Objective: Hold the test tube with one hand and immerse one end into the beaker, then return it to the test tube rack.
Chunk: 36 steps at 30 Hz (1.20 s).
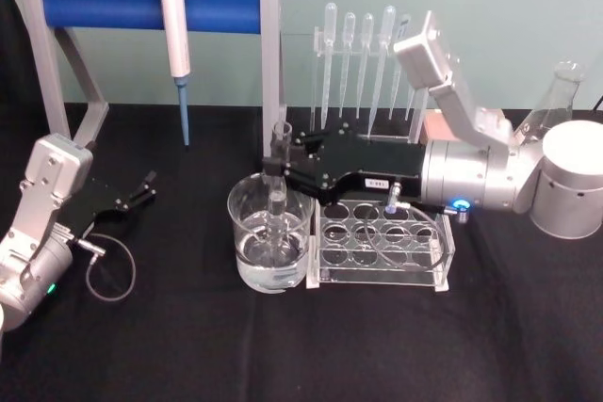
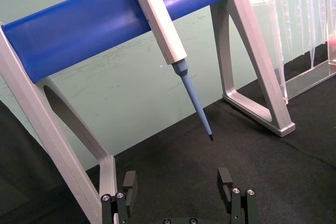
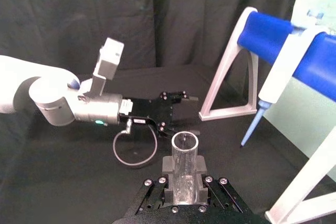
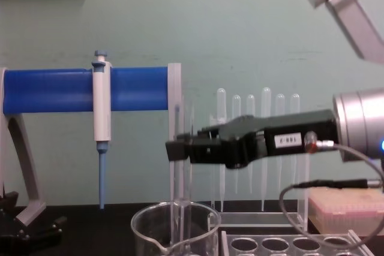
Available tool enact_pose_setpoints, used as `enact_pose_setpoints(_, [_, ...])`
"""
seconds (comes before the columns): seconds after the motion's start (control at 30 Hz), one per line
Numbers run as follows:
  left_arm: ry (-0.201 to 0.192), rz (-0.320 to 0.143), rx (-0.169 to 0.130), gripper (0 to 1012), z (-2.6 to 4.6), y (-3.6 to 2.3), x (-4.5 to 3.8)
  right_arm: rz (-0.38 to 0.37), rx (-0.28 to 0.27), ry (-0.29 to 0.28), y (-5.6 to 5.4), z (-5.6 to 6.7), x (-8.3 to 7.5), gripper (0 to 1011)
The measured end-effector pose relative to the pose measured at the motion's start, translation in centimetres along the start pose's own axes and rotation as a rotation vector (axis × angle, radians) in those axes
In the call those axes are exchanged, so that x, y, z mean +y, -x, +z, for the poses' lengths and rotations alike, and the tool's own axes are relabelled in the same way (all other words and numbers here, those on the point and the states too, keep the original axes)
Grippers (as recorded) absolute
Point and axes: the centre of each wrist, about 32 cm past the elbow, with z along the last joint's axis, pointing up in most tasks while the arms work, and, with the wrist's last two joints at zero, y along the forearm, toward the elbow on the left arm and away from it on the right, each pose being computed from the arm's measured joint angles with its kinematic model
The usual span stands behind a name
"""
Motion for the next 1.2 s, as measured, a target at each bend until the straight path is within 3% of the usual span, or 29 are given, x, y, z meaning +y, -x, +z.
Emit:
enact_pose_setpoints(0.17, [0.000, 0.000, 0.000, 1000, 0.00, 0.00, 0.00, -0.016, -0.002, 0.012, 0.1, -1.3, 0.4, 241])
enact_pose_setpoints(0.4, [0.000, 0.000, 0.000, 1000, 0.00, 0.00, 0.00, -0.029, -0.004, 0.024, 0.1, -2.1, 0.7, 241])
enact_pose_setpoints(1.2, [0.000, 0.000, 0.000, 1000, 0.00, 0.00, 0.00, -0.038, 0.007, 0.045, 0.4, -3.4, 1.4, 241])
